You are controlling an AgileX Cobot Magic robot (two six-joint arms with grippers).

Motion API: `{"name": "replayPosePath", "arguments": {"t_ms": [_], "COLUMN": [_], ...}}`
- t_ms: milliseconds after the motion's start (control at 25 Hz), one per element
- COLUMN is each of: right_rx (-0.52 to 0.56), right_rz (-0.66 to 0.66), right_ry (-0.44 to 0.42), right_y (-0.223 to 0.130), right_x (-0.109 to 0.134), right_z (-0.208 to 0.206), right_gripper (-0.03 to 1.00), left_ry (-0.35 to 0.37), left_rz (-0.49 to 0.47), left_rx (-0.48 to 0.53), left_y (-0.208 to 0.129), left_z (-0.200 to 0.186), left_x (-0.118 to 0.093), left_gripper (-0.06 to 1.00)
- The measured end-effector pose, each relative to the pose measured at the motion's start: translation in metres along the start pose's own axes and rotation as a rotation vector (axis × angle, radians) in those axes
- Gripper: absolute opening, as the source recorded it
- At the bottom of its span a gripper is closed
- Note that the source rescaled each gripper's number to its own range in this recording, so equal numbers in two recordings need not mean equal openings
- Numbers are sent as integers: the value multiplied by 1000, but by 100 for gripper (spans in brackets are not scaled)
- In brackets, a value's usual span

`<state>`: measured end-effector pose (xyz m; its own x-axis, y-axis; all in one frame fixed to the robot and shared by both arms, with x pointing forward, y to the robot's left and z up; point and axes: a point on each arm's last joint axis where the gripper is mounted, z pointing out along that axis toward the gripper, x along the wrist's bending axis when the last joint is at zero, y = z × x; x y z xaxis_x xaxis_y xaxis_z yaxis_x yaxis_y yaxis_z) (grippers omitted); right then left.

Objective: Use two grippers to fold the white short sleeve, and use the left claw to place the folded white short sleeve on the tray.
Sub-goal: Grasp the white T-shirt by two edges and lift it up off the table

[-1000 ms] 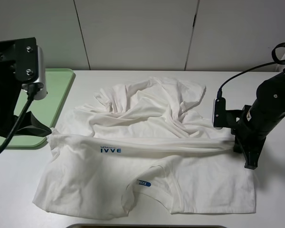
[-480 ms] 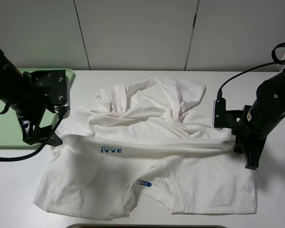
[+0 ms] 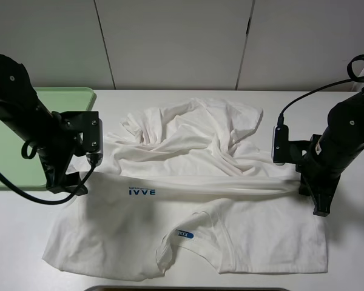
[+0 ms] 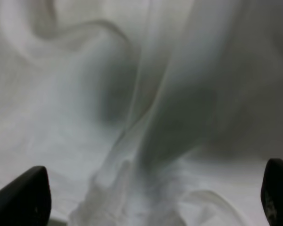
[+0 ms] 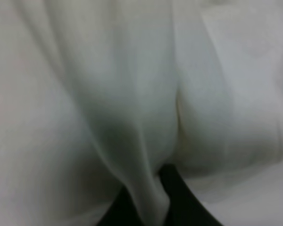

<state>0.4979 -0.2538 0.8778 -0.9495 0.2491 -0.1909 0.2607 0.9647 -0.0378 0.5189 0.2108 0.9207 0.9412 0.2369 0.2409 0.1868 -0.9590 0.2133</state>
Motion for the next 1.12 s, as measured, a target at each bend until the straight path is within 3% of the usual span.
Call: {"name": "replayPosePath", "arguments": {"t_ms": [160,440,560,720,800,960,1120], "right_rx": [-4,-6,-6,-6,-5,-17,-84], "right_rz": [1,1,1,1,-2,-2,40], "right_ry": [-4,-6,-6,-6,-7,-25,-126], "right_y": [0,1,1,1,0,1,4], "right_x": [0,-1,-1,-1,-1,-2,-10], "right_z": [0,0,0,0,0,-2,-21], "right_gripper": [0,0,0,0,0,0,0], "left_ry": [11,-41,-53,-66,-63,-39,35], "left_rz": [6,-8,-12,-11,-11,-17,-55], "left_rx": [0,23,28,33,30,16,-27], "left_y": [0,-4,-5,-5,-5,-3,2], "left_z": [9,34,39,39,37,29,6], "left_x": [2,-2,-4,-5,-4,-2,4], "left_gripper": [87,82,67,18,4,2,1]}}
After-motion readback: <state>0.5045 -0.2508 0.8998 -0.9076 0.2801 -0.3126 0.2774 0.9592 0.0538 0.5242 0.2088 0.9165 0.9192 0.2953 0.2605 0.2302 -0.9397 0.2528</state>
